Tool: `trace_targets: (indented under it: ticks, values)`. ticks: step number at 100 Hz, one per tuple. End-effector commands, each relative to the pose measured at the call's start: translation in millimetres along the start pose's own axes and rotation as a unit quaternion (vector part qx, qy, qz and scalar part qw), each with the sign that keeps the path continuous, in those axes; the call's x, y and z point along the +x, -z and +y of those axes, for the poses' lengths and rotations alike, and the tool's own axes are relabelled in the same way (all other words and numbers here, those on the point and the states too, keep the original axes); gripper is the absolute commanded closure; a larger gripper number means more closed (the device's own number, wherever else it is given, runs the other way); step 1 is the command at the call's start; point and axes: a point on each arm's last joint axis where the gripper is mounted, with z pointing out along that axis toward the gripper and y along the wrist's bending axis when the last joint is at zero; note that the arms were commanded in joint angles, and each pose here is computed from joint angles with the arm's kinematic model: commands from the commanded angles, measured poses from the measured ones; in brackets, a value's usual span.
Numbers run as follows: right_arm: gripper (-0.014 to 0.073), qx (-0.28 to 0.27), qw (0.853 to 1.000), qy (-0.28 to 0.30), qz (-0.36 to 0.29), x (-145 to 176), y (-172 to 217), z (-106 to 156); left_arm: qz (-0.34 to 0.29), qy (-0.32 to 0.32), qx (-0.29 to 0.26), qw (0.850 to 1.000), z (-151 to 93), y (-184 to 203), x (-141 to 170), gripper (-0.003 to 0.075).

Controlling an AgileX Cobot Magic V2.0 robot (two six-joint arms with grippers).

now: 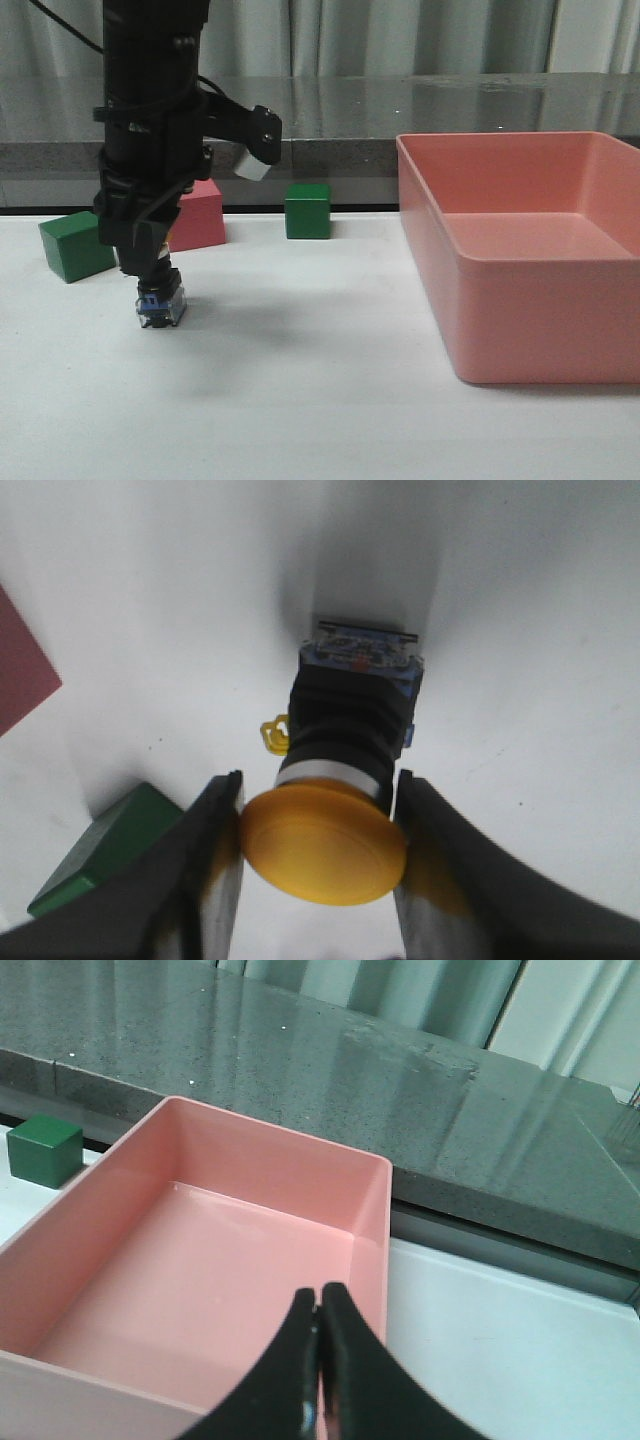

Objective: Place and stand button with both arms
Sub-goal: 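Lower the button upright onto the table with the left gripper, then open the left gripper and raise it off the button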

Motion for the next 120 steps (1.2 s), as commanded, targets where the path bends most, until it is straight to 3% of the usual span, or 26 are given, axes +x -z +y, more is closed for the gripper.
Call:
trace_targets:
  ticks: [1, 31, 39, 48, 65, 79, 120]
  values:
    - [0.0657, 0.018, 0.999, 0.000, -0.043, -13.2, 1.4, -4.7, -0.015, 0.006, -0.030, 0.999, 3.4, 24.8, 0.6, 0.0739]
    - [0.0657, 0.018, 0.999, 0.000, -0.043, -13.2, 1.4, -4.7, -0.009, 0.002, -0.025, 1.000, 0.9, 24.9, -0.4, 0.0736]
    - [0.0657, 0.018, 0.999, 0.000, -0.043, -13.2, 1.4, -4.7, -0.003, 0.003, -0.019, 1.000, -0.1, 24.9, 0.7, 0.0700]
    - [0.0657, 0.018, 0.999, 0.000, -0.043, -13.2, 1.4, -4.7, 0.006, 0.004, -0.012, 1.000, -0.9, 26.2, 2.4, 0.0597]
    - [0.0657, 0.018, 0.999, 0.000, -0.043, -13.2, 1.4, -4.7, 0.017, 0.011, -0.003, 1.000, 1.9, 36.3, 4.9, 0.0326]
    - [0.0657, 0.018, 0.999, 0.000, -0.043, -13.2, 1.4, -4.7, 0.001, 0.020, -0.011, 1.000, 6.1, 45.4, 3.4, 0.0218]
    - [0.0657, 0.018, 0.999, 0.000, -0.043, -13.2, 1.4, -4.7, -0.081, 0.062, 0.002, 0.995, -3.2, 87.0, 11.5, 0.0204]
